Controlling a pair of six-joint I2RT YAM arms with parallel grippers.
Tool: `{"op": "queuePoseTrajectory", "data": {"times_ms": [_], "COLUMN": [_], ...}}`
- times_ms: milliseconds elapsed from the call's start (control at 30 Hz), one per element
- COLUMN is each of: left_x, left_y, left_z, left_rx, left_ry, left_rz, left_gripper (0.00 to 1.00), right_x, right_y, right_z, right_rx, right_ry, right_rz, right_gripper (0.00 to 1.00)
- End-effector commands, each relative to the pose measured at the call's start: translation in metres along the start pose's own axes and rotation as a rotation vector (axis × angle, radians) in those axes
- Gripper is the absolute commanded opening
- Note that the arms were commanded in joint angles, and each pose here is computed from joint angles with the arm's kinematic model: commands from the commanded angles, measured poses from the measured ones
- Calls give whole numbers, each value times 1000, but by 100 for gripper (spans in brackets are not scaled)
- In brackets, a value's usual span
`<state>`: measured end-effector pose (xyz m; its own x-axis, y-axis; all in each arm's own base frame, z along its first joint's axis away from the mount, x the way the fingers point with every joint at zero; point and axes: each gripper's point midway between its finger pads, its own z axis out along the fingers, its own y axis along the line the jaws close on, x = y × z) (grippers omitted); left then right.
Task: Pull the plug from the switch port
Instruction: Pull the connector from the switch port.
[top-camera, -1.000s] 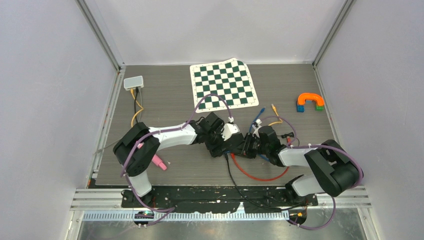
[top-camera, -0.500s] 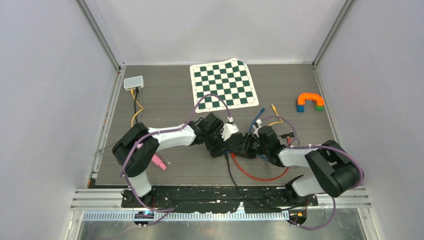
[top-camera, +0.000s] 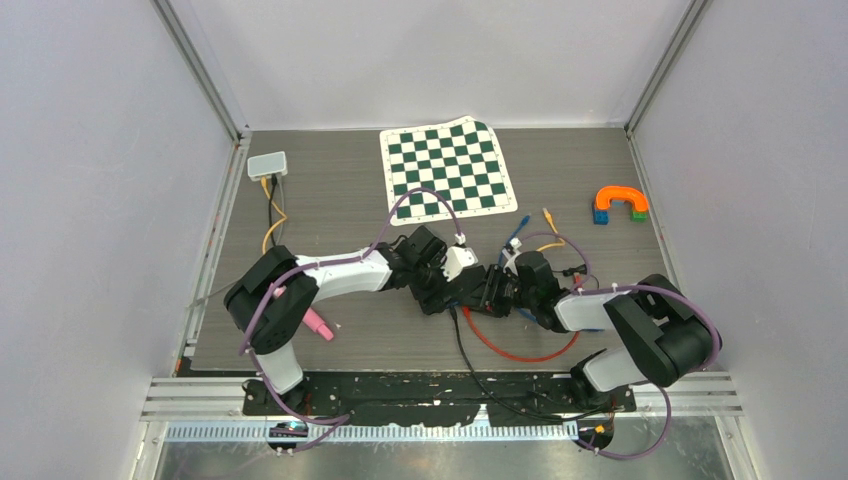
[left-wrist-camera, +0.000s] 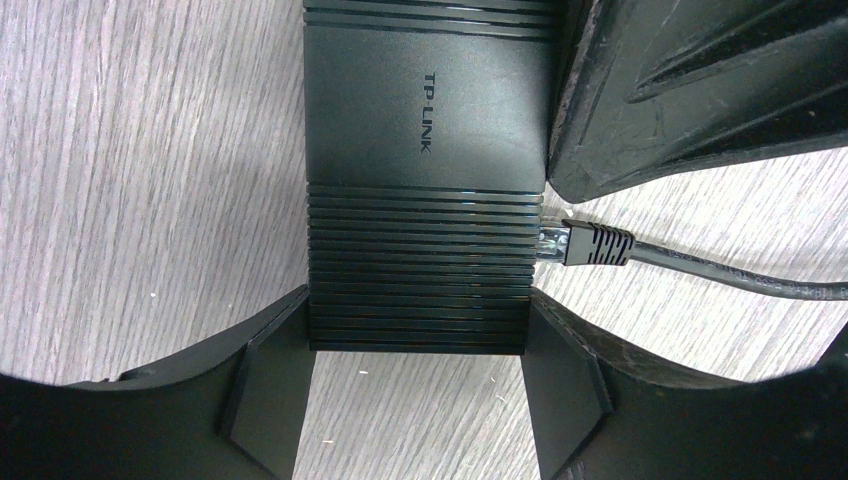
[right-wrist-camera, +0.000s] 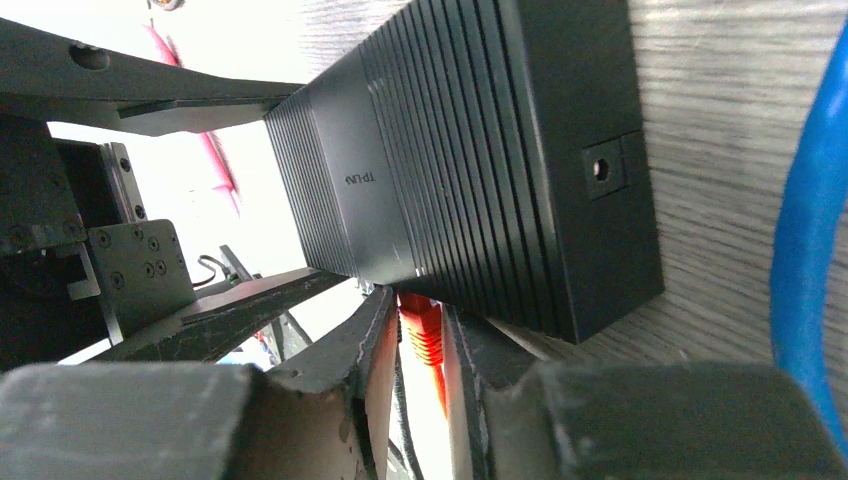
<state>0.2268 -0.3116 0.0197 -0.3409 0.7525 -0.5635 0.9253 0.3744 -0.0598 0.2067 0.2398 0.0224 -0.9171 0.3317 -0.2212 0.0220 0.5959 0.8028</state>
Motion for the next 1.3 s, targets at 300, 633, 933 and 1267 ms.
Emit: {"op": "queuePoseTrajectory", "data": {"times_ms": [300, 633, 933, 1267], "left_x": [35, 34, 35, 39], "left_y": [-23, -25, -30, -25], "left_z": [11, 11, 9, 10], "left_rx": [94, 102, 112, 92], "left_ry": [90, 85, 62, 83], "left_rz": [-46, -54, -77, -65], "left_gripper": [63, 62, 62, 61], "right_x": [21, 16, 7, 23], "right_y": [-46, -33, -33, -50], "right_z": [-5, -2, 6, -4], "right_rx": [175, 103, 98, 178], "right_ry": [76, 34, -23, 79], "right_rz": [-81, -31, 29, -101], "right_gripper": [5, 25, 29, 5]}}
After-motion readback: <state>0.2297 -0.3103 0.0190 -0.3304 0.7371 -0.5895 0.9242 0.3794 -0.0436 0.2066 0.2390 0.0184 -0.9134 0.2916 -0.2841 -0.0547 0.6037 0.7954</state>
